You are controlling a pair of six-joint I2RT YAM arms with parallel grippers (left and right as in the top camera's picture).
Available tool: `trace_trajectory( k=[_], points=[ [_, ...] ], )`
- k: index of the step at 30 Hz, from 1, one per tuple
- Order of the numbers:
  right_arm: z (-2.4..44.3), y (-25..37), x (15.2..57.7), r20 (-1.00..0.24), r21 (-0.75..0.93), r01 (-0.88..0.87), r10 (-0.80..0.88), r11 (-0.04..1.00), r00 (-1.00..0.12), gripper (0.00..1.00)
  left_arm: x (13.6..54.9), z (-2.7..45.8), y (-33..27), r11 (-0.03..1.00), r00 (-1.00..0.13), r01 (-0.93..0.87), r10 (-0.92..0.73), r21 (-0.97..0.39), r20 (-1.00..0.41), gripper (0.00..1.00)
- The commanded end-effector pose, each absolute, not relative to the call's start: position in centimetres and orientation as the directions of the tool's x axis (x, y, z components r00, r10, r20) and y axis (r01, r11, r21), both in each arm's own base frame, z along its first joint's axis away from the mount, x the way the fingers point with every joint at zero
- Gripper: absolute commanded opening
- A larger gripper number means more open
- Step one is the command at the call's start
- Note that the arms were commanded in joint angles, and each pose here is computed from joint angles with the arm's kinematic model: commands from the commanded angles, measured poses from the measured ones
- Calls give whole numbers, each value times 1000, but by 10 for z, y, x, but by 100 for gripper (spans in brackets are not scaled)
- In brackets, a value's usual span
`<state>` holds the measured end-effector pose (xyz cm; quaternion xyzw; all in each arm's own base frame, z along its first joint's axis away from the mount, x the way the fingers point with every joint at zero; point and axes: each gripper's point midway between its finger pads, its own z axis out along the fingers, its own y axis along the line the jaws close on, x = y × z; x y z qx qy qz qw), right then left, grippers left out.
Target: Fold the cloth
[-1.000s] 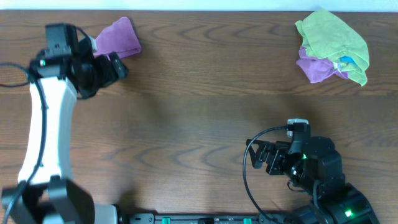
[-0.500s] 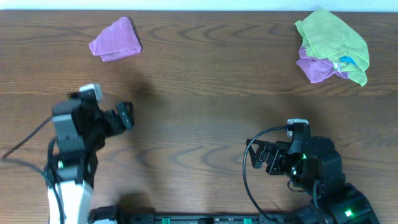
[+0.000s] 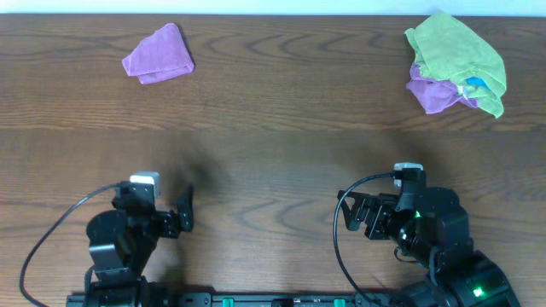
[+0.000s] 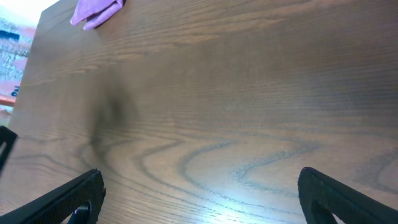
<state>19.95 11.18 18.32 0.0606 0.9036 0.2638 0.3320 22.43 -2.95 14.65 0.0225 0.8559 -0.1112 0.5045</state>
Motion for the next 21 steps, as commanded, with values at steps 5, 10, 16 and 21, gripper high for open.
trace_trajectory(
  k=[5,10,16,21],
  points=[
    [183,110,200,-561,527,-48,305,848,-770,99,198,111,-8,997,-573,79,31,-18,-819,95],
    [183,110,200,-561,527,-48,305,848,-770,99,188,104,5,1000,-600,13,29,26,-800,96],
    [183,110,200,-561,527,-48,305,848,-770,99,181,98,11,999,-622,-17,27,48,-782,95],
    [183,110,200,-561,527,-48,305,848,-770,99,171,91,11,999,-644,-18,25,48,-765,96]
  ],
)
